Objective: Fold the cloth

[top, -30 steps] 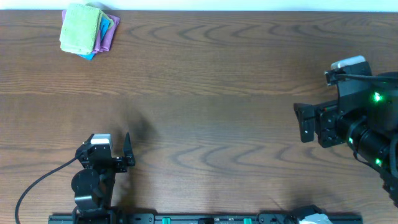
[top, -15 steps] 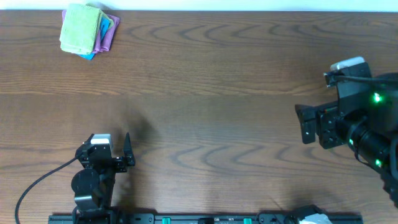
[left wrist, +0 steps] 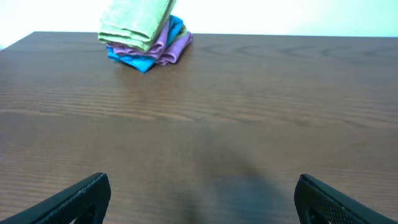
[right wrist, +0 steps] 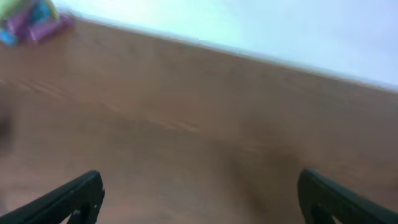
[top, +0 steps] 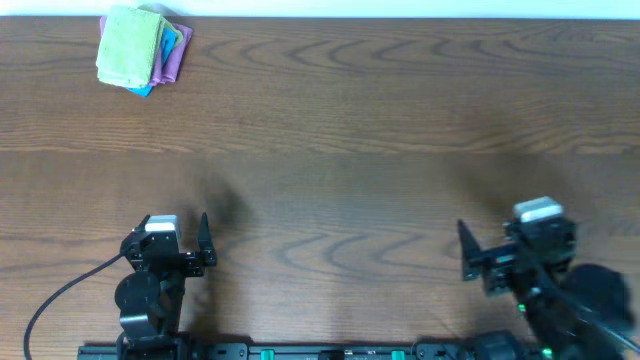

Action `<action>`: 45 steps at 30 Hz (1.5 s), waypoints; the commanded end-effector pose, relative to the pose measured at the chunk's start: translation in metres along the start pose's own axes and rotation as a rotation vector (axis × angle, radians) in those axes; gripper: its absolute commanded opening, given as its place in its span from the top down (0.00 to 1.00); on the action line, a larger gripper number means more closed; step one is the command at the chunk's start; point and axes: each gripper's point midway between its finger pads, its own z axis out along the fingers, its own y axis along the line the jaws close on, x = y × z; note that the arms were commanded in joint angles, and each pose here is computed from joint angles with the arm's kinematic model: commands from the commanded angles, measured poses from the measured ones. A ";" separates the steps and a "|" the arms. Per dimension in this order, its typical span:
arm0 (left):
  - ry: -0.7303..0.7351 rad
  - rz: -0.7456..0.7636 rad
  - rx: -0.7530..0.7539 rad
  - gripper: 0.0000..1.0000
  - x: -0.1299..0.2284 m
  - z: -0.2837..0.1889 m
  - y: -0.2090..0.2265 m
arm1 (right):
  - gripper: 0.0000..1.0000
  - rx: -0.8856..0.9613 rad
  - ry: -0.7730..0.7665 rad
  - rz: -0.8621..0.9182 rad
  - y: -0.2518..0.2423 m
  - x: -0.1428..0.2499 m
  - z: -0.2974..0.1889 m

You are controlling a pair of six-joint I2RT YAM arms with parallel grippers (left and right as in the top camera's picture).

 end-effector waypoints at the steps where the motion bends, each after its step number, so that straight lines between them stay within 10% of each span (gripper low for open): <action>1: 0.029 -0.007 -0.010 0.05 0.012 0.003 0.001 | 0.01 0.005 -0.007 0.003 0.001 0.034 0.015; 21: 0.029 -0.007 -0.010 0.05 0.012 0.003 0.001 | 0.01 0.030 0.101 0.026 0.004 0.158 0.069; 45: 0.030 -0.007 -0.010 0.05 0.012 0.003 0.001 | 0.01 0.026 0.143 0.032 0.005 0.175 0.075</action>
